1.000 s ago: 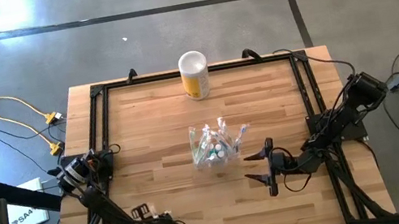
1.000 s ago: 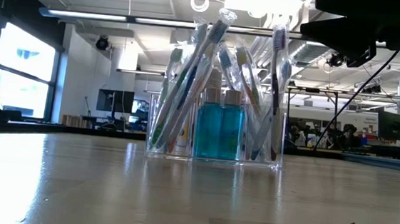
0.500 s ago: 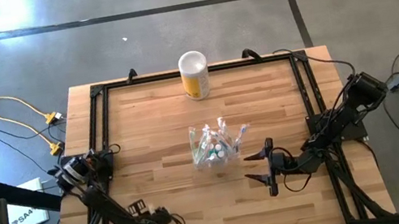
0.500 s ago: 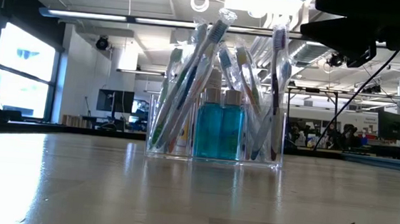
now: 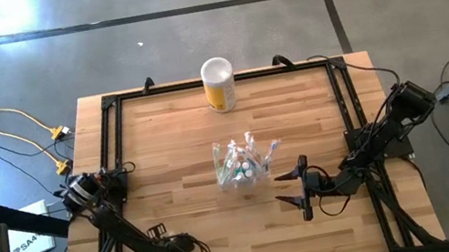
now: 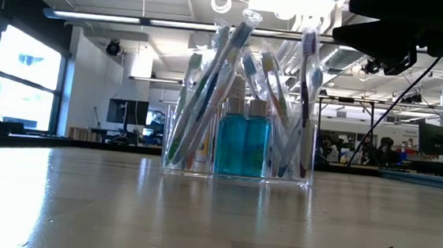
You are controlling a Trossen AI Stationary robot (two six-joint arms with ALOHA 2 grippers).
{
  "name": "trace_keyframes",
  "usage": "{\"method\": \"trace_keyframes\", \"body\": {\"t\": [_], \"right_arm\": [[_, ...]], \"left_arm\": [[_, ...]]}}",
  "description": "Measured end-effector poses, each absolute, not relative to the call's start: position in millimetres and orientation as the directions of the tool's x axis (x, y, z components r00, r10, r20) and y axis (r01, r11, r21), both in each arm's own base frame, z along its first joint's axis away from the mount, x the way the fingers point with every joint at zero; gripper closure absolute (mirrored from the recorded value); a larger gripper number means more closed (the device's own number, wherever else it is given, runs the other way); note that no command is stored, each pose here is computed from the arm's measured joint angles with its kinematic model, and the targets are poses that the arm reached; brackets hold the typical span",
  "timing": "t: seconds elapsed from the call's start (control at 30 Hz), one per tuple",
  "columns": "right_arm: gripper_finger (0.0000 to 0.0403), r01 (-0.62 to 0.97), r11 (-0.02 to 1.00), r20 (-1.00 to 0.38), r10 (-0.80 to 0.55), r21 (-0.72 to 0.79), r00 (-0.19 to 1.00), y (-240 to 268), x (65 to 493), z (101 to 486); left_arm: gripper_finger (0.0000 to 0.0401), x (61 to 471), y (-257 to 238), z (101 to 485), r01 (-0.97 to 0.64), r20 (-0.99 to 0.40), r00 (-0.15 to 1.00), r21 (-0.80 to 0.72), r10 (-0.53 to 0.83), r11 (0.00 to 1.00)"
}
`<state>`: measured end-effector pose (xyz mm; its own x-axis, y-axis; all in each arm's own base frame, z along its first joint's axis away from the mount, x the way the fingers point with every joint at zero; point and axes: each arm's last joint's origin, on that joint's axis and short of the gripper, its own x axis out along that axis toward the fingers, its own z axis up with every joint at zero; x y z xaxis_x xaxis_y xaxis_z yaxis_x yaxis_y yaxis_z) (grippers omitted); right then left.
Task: Pick & Place toothbrushing station
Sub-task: Put the blue toothbrush into the left part of the transparent organizer
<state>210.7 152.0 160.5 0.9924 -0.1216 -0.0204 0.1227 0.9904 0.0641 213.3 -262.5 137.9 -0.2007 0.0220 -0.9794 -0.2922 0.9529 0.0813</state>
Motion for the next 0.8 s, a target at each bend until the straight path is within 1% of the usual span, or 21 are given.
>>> {"method": "trace_keyframes", "body": {"t": [0.07,0.23,0.33,0.43,0.5,0.6,0.67,0.73,0.8], "right_arm": [[0.0163,0.122,0.99,-0.02,-0.121,0.064,0.992,152,211,161],[0.0163,0.122,0.991,-0.021,-0.12,0.064,0.992,152,211,161],[0.0163,0.121,0.991,-0.024,-0.12,0.063,0.992,152,211,160],[0.0163,0.124,0.989,-0.042,-0.12,0.087,0.992,152,211,158],[0.0163,0.125,0.989,-0.05,-0.121,0.083,0.991,152,211,157],[0.0163,0.125,0.987,-0.052,-0.12,0.103,0.991,152,211,156],[0.0163,0.126,0.985,-0.054,-0.12,0.115,0.991,152,211,156],[0.0163,0.121,0.984,-0.055,-0.115,0.128,0.992,153,210,156],[0.0163,0.109,0.986,-0.056,-0.102,0.13,0.993,154,209,156]], "left_arm": [[0.0387,214,-261,138,-0.285,-0.978,-0.209,0.078,0.018,0.955],[0.0381,219,-257,140,-0.29,-0.976,-0.216,0.07,0.006,0.954],[0.0391,224,-259,150,-0.279,-0.973,-0.229,0.075,0.009,0.957],[0.0393,228,-262,170,-0.256,-0.965,-0.257,0.118,0.05,0.959],[0.0393,233,-266,190,-0.249,-0.971,-0.235,0.109,0.049,0.962],[0.0394,235,-264,219,-0.223,-0.966,-0.222,0.183,0.133,0.958],[0.0394,238,-264,237,-0.201,-0.972,-0.154,0.205,0.176,0.958],[0.0394,241,-263,253,-0.166,-0.964,-0.057,0.267,0.261,0.949],[0.0394,245,-265,266,-0.113,-0.944,0.112,0.299,0.311,0.947]]}}
